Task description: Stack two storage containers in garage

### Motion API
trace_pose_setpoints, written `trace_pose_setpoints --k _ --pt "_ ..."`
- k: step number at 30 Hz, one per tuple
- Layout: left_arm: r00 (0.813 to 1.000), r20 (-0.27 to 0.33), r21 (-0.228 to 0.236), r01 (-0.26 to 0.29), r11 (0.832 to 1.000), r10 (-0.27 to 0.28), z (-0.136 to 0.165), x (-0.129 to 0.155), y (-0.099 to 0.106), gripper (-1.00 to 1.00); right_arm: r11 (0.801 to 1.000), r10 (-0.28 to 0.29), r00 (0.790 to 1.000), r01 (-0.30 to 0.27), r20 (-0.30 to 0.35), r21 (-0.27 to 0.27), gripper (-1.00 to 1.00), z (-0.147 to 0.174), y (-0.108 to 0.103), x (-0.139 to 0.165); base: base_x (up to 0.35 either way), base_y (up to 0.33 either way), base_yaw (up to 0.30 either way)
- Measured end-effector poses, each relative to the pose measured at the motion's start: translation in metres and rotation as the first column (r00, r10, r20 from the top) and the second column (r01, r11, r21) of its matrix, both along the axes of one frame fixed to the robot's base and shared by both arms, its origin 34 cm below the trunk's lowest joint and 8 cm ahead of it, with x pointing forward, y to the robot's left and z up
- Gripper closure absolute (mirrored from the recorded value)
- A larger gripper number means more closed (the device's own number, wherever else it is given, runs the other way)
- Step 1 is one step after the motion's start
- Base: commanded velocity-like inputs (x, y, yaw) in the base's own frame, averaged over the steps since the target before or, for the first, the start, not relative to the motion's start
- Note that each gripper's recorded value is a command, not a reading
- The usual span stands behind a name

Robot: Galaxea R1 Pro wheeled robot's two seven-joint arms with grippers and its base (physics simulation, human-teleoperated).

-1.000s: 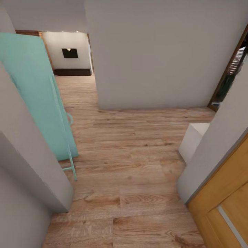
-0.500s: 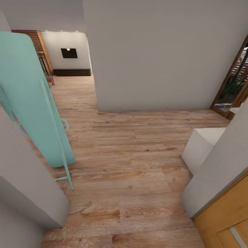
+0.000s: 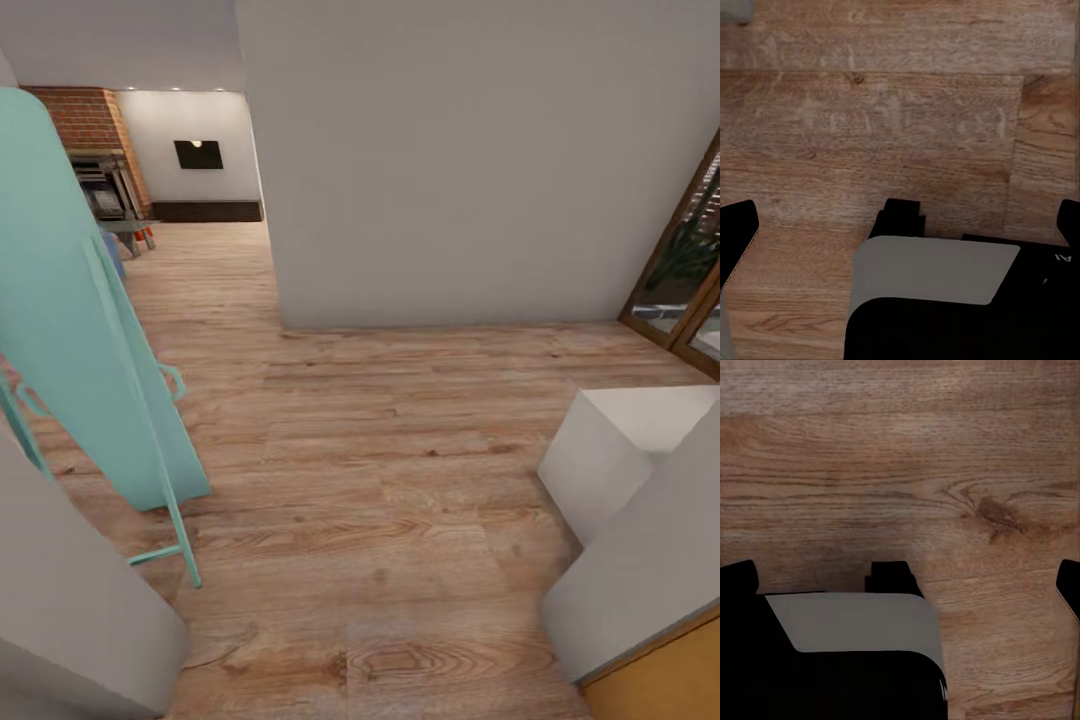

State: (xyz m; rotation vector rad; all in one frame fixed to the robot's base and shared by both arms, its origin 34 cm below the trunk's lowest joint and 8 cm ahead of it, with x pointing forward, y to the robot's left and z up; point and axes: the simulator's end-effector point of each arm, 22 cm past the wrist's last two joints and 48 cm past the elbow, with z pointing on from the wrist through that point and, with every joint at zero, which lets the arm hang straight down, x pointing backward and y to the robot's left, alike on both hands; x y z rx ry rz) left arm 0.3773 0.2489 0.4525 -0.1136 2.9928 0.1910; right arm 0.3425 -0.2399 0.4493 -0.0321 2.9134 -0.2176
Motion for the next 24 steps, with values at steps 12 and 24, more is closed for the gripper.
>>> trace_pose_setpoints --k 12,24 --pt "1.0 0.0 -0.001 0.0 1.0 0.0 0.0 0.0002 -0.0006 -1.0 1.0 0.001 1.0 -0.001 0.001 0.0 -1.0 0.0001 0.0 0.0002 0.321 0.0 0.0" --pt "1.0 -0.001 -0.001 0.0 1.0 0.0 0.0 -0.0003 -0.0006 -1.0 1.0 0.001 1.0 -0.001 0.001 0.0 -1.0 0.0001 0.0001 0.0003 0.321 0.0 0.0"
